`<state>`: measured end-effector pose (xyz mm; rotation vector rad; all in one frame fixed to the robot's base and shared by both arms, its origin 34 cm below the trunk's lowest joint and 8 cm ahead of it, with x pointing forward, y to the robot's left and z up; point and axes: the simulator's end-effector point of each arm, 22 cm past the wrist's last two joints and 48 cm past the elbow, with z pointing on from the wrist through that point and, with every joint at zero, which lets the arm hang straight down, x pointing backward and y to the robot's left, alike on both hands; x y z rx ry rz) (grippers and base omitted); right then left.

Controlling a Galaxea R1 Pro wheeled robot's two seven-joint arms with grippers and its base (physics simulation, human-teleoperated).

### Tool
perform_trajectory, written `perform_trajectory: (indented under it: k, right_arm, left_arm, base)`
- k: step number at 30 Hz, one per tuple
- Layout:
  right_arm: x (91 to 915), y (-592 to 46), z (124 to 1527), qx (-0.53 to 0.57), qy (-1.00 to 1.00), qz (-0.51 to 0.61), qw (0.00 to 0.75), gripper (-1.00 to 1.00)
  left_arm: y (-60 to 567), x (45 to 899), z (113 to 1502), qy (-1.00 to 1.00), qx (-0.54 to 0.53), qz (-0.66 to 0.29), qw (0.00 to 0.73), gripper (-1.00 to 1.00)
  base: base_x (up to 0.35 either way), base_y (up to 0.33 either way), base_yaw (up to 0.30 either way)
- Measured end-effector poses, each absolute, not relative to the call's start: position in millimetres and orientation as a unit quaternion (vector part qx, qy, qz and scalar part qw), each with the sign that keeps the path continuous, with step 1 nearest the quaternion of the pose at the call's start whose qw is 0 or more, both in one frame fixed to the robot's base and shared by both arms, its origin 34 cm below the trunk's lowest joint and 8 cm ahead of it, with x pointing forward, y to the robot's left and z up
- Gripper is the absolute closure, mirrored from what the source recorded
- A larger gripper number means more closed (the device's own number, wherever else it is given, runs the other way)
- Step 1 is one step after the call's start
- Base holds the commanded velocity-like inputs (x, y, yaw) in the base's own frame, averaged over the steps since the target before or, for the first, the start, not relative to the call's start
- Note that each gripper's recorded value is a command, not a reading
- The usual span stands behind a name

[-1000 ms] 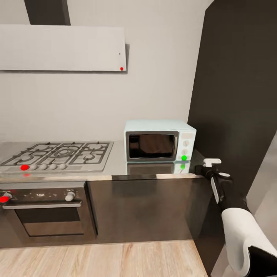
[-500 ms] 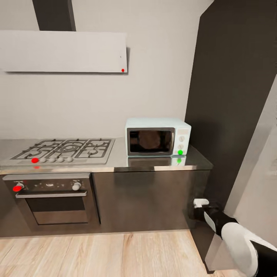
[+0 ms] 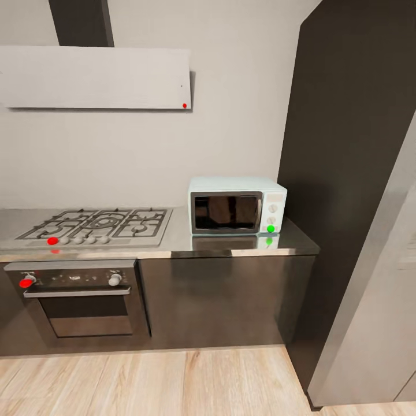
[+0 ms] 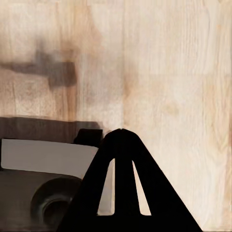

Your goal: In the kitchen, take the popcorn bag from the countertop, put it into the microwave, and heat it until the popcorn is cooked so the cooked popcorn ends up inside the bag.

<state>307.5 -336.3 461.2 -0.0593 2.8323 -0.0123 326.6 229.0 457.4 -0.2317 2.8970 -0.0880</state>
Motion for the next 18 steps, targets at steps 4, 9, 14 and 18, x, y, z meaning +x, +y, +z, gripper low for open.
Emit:
perform_trajectory:
  k: [4, 9, 14, 18]
  right_arm:
    - [299, -329, 459, -0.025, 0.989, 0.001, 0.148, 1.00]
    - [299, -319, 458, -0.026, 0.989, 0.009, 0.148, 1.00]
    - [260, -295, 449, -0.025, 0.992, 0.019, 0.120, 1.00]
    - [254, -294, 448, -0.024, 0.993, 0.019, 0.115, 1.00]
  left_arm:
    - [230, 332, 459, 0.989, -0.078, -0.030, 0.121, -1.00]
    - [232, 332, 459, 0.989, -0.078, -0.028, 0.121, -1.00]
    - [236, 332, 458, 0.989, -0.078, -0.025, 0.122, -1.00]
    - [236, 332, 459, 0.989, -0.078, -0.025, 0.122, -1.00]
  base:
    - [0.000, 0.000, 0.000]
    - [0.000, 0.000, 0.000]
    - [0.000, 0.000, 0.000]
    - [0.000, 0.000, 0.000]
